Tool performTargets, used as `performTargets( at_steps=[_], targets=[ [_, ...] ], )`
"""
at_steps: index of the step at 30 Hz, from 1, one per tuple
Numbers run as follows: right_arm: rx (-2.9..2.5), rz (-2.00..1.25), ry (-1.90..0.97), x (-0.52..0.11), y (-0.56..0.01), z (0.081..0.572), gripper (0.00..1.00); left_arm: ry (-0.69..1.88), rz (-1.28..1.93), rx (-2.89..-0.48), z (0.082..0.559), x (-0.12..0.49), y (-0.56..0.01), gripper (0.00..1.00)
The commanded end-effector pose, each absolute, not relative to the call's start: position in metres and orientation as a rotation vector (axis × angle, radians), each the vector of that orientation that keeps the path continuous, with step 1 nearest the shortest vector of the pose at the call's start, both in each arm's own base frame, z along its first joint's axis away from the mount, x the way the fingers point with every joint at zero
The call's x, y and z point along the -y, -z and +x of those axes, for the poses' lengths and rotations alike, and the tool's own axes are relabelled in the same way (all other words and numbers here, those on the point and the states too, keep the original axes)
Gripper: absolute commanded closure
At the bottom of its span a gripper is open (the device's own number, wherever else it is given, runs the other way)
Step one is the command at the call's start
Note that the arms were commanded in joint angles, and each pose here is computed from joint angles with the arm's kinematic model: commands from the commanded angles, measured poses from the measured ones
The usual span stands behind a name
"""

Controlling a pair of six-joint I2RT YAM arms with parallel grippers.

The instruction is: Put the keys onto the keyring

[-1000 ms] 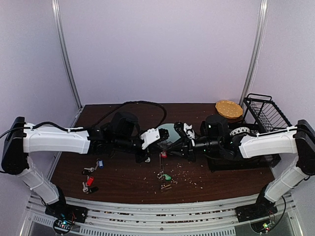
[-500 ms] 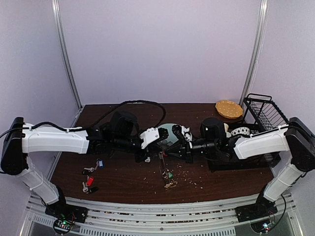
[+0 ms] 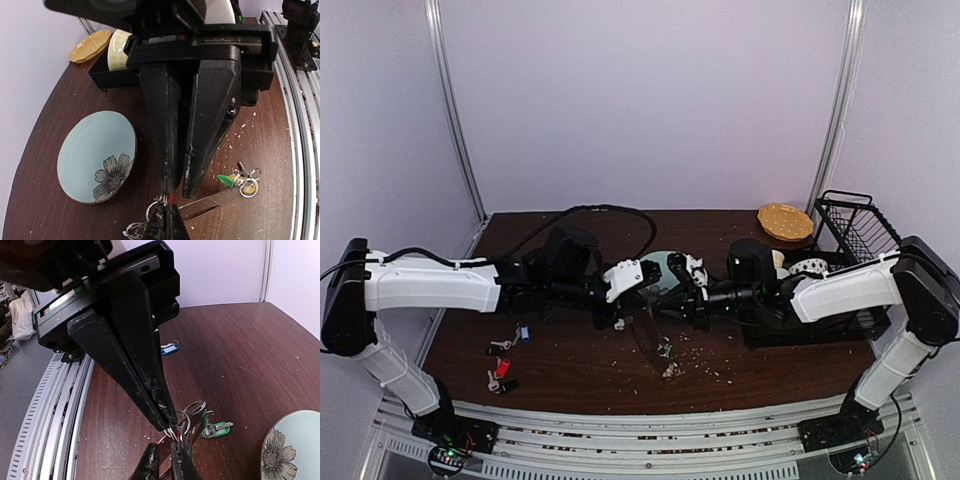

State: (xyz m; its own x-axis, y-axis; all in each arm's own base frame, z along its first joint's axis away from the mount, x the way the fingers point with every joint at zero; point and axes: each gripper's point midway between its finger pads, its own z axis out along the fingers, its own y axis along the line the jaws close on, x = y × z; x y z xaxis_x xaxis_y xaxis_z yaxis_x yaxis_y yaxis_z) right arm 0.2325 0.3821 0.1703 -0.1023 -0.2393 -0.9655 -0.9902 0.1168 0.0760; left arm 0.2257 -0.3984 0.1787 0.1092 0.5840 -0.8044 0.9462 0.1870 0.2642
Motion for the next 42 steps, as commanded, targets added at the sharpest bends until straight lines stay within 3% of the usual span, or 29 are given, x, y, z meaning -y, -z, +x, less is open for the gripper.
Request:
performTargets(
  at_steps=[1,23,36,42],
  targets=[
    [-1.380,-1.239,-1.080,-0.383,-0.202,0.233,0.86,0.541,1.478,-1.475,0.222,0.404,-0.203,1.00],
    [-1.400,-1.283,-1.067,-0.388,-0.183,0.241,0.85,0.554,1.461,-1.466,0.221,0.403,-0.207,1.00],
    [-1.396,-1.316,-1.035,-0.392,-0.183,0.242,1.00,0.560,1.465,-1.468,0.220,0.405,-0.206,1.00],
    [-1.398,-1.331,-1.048,-0.388,-0.184,0.236,1.00,0.586,1.424,-1.486,0.223,0.401,-0.208,1.00]
  ],
)
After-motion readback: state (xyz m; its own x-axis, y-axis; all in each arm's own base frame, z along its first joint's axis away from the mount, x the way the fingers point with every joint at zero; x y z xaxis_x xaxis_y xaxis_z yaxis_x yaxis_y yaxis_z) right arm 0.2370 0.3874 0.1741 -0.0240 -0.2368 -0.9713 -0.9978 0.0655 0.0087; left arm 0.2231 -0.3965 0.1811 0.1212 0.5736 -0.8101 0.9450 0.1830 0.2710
